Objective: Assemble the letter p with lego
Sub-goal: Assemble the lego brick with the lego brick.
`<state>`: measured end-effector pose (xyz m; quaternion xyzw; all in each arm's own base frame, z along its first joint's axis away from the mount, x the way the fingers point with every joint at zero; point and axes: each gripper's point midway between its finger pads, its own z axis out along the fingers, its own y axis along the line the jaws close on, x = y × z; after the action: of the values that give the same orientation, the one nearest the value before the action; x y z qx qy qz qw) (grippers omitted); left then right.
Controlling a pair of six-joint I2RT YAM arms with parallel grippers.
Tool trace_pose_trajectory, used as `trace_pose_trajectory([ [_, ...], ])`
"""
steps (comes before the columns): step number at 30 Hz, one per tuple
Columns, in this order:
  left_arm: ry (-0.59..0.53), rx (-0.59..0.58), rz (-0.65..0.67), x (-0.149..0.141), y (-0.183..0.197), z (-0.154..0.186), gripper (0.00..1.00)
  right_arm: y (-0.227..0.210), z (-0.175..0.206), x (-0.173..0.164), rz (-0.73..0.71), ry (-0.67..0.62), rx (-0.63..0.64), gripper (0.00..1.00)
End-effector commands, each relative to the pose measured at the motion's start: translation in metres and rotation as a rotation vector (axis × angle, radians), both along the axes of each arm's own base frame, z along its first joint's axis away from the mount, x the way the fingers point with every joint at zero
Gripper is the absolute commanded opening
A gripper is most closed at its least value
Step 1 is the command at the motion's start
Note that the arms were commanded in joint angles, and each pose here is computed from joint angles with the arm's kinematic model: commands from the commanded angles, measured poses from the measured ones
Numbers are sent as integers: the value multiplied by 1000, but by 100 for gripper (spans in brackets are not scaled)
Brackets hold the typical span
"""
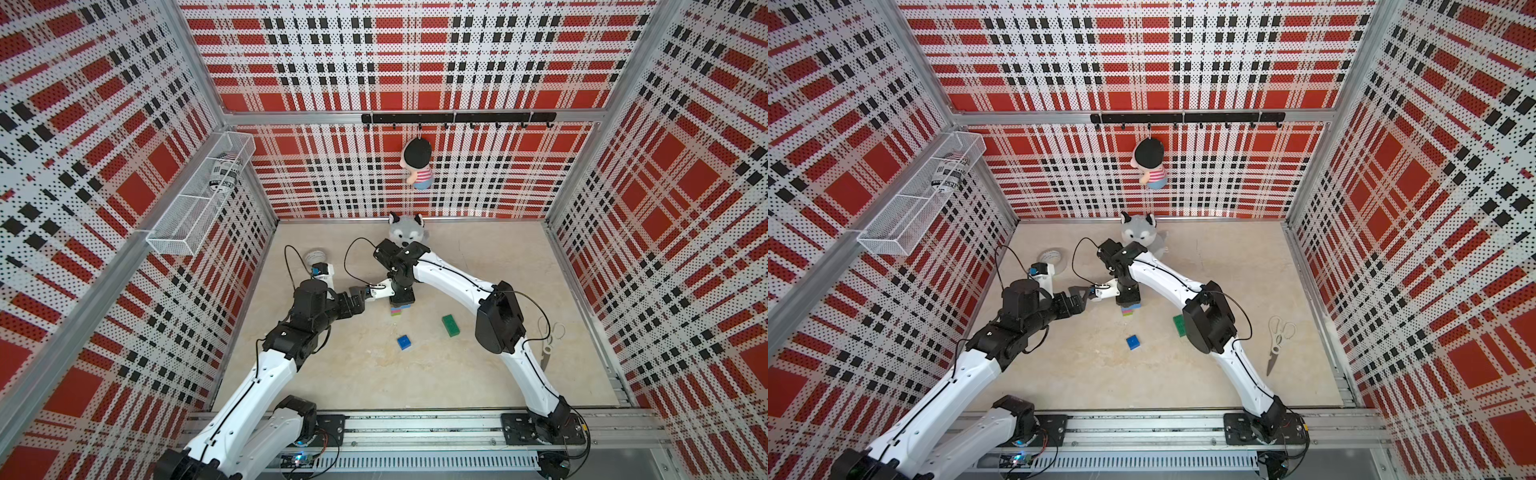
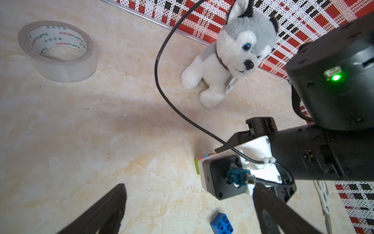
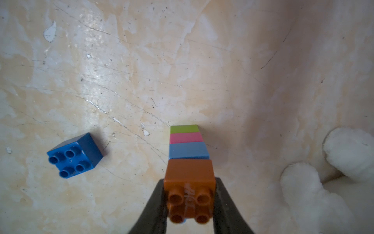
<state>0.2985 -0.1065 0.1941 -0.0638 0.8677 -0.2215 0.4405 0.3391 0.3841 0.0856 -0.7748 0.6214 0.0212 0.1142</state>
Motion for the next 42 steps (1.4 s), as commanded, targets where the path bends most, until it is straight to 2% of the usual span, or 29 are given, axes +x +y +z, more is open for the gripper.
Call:
trace_pose_trajectory([
  [1,-21,-3,-11,3,-1,8,99,-9,-44,-17,18,84,-106,20],
  [42,-2,-4,-12,1,-1,2,98,-20,-103,-42,42,194,-230,17],
])
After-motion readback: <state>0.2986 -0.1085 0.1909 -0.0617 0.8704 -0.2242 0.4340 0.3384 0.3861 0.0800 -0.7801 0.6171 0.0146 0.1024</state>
